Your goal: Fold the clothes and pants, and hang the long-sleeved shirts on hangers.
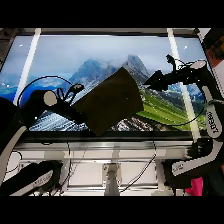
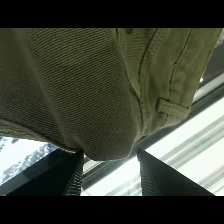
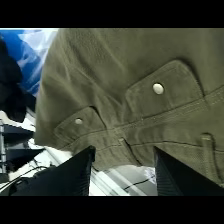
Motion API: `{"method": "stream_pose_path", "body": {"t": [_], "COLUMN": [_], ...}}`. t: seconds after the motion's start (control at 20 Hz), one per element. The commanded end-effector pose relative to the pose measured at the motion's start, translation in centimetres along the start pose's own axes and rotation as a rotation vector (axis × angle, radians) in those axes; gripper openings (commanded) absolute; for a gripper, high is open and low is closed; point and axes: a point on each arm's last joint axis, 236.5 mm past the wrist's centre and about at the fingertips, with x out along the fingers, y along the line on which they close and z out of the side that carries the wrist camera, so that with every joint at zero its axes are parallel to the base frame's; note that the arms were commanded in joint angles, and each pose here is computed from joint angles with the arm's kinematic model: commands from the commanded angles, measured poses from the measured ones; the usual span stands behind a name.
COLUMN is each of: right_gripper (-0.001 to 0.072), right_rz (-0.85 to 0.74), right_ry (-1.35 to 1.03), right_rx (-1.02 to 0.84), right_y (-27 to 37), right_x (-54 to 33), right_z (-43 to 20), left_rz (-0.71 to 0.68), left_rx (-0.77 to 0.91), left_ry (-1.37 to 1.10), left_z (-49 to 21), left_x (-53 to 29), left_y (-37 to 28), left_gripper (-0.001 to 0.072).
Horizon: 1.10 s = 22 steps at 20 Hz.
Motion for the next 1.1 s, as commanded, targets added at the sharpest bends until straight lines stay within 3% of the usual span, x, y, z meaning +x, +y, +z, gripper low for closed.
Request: {"method": "stream_pose_path", "body": {"t": [0.0,0.25,0.4,0.45,0.5,0.55,0.7,0.85,1.05], "right_gripper": [0.0422,0.0455,0.0449,0.0441,0.0276,0.0014,0.0019,0.0019,0.0020], "right_rz": [-0.040,-0.132,-0.136,-0.146,-0.179,-0.216,-0.213,-0.107,0.062], "right_ry": [0.019,0.038,0.026,0.029,0.042,0.054,0.074,0.147,0.195], "right_rx": [0.034,0.036,0.035,0.037,0.053,0.050,0.074,0.128,0.275], "right_y": [-1.3,-3.5,-3.6,-3.8,-4.6,-5.5,-6.1,-5.7,-5.2], "right_x": [0.3,0.1,0.1,0.0,-0.1,-0.2,0.2,2.3,5.5], "right_z": [-0.6,-1.1,-0.8,-0.9,-1.2,-1.5,-2.4,-5.4,-9.3], "left_rz": [-0.046,-0.071,0.039,0.099,0.182,0.256,0.342,0.216,-0.127], "left_rx": [-0.032,-0.016,0.023,0.019,-0.006,-0.027,-0.121,-0.373,-0.720], "left_ry": [0.047,0.105,0.013,-0.029,-0.075,-0.107,-0.219,-0.295,-0.461], "left_z": [-1.6,-5.2,-5.1,-4.6,-3.8,-3.2,-1.1,-0.8,1.3], "left_x": [-0.2,-4.4,-6.6,-7.2,-7.8,-8.2,-8.1,-6.0,-5.3], "left_y": [-0.8,-3.2,-1.8,-0.7,1.1,2.8,6.8,9.5,12.1], "left_gripper": [0.0411,0.0431,0.0423,0.0311,0.0038,0.0028,0.0027,0.0026,0.0028]}}
